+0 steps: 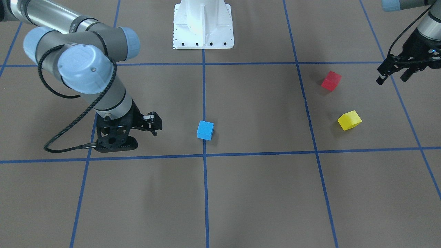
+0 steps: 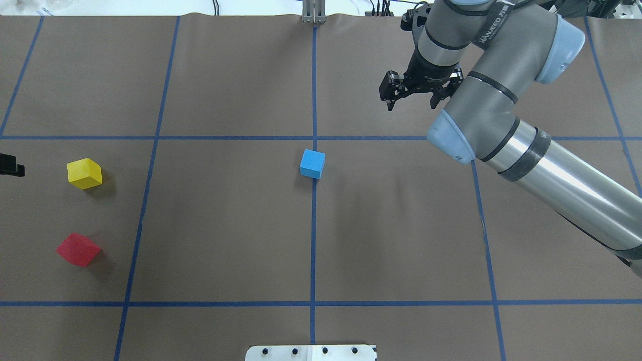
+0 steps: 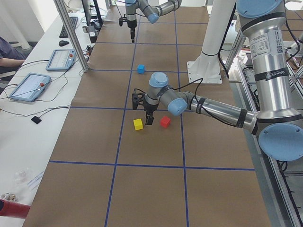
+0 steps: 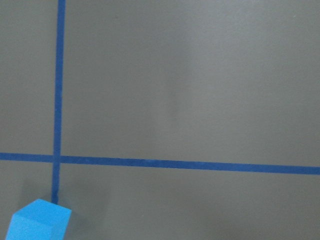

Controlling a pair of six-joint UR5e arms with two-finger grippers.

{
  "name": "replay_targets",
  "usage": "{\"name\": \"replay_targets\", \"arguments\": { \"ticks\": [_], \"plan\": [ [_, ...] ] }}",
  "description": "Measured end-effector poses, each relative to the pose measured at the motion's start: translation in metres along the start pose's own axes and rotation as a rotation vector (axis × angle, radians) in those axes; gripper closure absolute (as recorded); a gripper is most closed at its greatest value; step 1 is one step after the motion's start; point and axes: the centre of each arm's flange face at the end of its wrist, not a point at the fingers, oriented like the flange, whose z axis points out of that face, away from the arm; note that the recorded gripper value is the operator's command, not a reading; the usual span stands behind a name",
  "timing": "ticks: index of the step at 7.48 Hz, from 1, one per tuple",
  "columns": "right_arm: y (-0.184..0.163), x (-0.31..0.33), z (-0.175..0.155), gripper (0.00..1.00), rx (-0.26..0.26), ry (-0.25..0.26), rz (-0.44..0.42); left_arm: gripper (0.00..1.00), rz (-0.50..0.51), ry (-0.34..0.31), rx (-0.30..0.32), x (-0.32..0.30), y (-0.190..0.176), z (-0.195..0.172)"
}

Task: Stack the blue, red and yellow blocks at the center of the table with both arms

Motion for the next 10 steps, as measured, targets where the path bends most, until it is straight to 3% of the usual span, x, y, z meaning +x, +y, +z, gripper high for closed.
{"name": "replay_targets", "arguments": {
  "ticks": [2,5,7,10],
  "plan": [
    [-0.002,0.047,-0.003,0.00,0.010,0.021,-0.051,0.03,0.201,0.072,-0.025,0.030,0.043,0.025],
    [0.002,0.084,0.008,0.00,-0.012,0.035,-0.066,0.02,0.493,0.099,-0.032,0.055,0.067,0.044],
    [0.005,0.093,0.013,0.00,-0.021,0.041,-0.058,0.02,0.570,0.097,-0.049,0.057,0.073,0.054],
    [0.007,0.097,0.017,0.00,-0.027,0.044,-0.049,0.02,0.587,0.084,-0.086,0.059,0.079,0.079]
  ]
}}
